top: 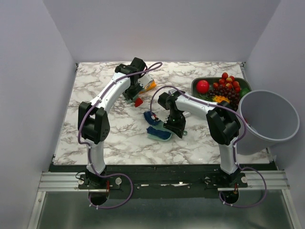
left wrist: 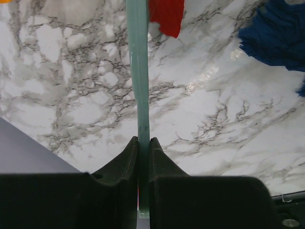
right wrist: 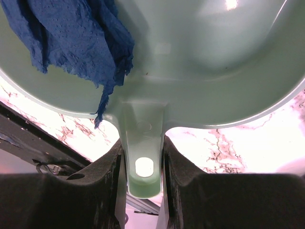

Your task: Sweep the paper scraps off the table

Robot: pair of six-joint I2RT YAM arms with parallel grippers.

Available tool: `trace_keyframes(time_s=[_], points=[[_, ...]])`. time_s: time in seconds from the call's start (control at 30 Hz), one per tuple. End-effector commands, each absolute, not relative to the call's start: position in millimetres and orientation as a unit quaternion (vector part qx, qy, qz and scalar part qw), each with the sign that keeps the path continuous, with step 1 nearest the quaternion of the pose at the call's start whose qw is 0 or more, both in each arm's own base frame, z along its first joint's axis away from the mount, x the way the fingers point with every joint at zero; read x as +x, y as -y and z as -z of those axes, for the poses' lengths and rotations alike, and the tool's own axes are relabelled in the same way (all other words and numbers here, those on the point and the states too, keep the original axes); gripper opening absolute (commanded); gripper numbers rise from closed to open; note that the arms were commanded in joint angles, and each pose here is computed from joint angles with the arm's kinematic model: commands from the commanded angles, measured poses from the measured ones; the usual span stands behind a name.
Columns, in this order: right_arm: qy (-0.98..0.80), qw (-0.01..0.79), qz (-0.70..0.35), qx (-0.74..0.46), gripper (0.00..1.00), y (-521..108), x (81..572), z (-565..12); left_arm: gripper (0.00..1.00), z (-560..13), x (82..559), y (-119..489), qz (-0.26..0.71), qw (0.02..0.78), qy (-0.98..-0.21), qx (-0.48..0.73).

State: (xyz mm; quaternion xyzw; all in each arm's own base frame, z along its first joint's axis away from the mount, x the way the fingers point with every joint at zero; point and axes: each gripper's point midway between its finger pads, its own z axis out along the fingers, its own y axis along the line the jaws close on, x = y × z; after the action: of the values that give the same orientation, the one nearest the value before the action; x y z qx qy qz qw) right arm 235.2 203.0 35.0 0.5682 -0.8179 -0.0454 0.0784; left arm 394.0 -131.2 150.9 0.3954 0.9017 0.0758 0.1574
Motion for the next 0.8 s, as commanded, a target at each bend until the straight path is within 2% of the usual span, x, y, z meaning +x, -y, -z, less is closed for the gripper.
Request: trace_keyframes(time_s=[0.0, 0.17, 0.3, 0.4, 0.43, 0.53, 0.77], points=[[0.817, 0.083, 0.053, 0.568, 0.01, -202.1, 231.6, -33.3, 0.00, -156.5, 347.1, 152.9, 0.024, 0.130, -0.912, 0.388], [0.817, 0.084, 0.051, 0.568, 0.01, -202.7, 233.6, -32.7, 0.00, -172.2, 305.3, 170.4, 0.096, 0.110, -0.907, 0.394], [0.816, 0.087, 0.048, 0.569, 0.01, -200.6, 231.8, -31.6, 0.00, -209.1, 278.8, 182.5, 0.148, 0.129, -0.889, 0.414], [0.816, 0.091, 0.045, 0.569, 0.01, -197.7, 230.8, -29.6, 0.00, -225.2, 286.5, 175.1, 0.122, 0.162, -0.889, 0.410], [0.816, 0.092, 0.044, 0.570, 0.01, -196.8, 230.3, -29.1, 0.00, -226.4, 298.2, 159.3, 0.068, 0.175, -0.895, 0.405], [0.816, 0.092, 0.040, 0.570, 0.01, -195.9, 231.4, -28.5, 0.00, -223.7, 322.0, 132.7, -0.011, 0.196, -0.897, 0.397], [0.814, 0.094, 0.035, 0.572, 0.01, -191.9, 229.9, -28.2, 0.00, -181.0, 327.3, 138.5, 0.004, 0.160, -0.907, 0.390]])
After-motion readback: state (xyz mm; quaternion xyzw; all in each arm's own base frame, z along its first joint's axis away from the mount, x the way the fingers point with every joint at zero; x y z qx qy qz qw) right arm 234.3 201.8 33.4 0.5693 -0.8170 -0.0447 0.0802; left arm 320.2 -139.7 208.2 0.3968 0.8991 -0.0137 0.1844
